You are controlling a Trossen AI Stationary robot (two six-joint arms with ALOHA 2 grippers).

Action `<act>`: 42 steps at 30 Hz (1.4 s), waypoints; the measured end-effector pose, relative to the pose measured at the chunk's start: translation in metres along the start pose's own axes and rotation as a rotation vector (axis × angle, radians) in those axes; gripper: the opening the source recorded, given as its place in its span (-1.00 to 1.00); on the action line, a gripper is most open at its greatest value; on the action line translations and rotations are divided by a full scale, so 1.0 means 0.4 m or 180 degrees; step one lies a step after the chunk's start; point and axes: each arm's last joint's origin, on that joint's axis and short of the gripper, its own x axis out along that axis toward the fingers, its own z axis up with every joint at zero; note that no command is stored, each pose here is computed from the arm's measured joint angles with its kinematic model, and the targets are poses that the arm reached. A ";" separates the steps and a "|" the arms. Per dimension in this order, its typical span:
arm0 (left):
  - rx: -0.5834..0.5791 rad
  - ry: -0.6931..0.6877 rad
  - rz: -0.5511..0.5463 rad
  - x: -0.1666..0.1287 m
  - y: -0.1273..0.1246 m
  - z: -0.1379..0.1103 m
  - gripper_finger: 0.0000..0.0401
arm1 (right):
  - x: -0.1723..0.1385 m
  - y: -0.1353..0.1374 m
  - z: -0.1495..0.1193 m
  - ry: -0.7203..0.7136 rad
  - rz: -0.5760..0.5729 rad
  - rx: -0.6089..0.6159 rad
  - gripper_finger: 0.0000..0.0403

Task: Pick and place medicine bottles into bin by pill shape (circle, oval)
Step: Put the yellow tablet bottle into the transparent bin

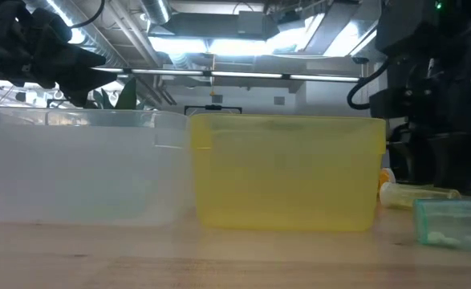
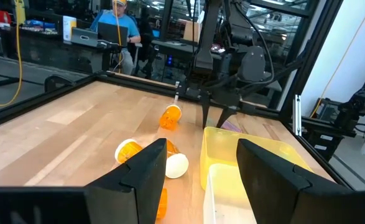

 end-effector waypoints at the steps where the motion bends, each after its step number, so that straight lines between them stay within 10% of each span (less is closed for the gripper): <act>1: 0.0000 0.0000 0.0001 0.000 0.000 0.000 -0.05 | 0.000 0.000 0.000 0.0002 -0.0001 0.0027 -0.18; 20: -0.0001 0.0000 -0.0001 0.000 0.000 0.000 -0.05 | -0.001 -0.004 0.006 -0.0070 -0.0090 0.1379 -0.54; 26: -0.0005 0.0000 -0.0001 0.000 0.000 0.000 -0.05 | -0.035 0.007 0.048 -0.0161 -0.0098 0.1334 -0.57; 35: -0.0009 0.0001 -0.0003 0.000 0.000 0.000 -0.05 | -0.159 -0.001 0.131 -0.0649 -0.1101 0.1245 -0.58; 42: -0.0008 0.0001 -0.0004 0.000 0.000 0.000 -0.05 | -0.230 0.025 0.221 -0.1303 -0.0884 0.0749 -0.59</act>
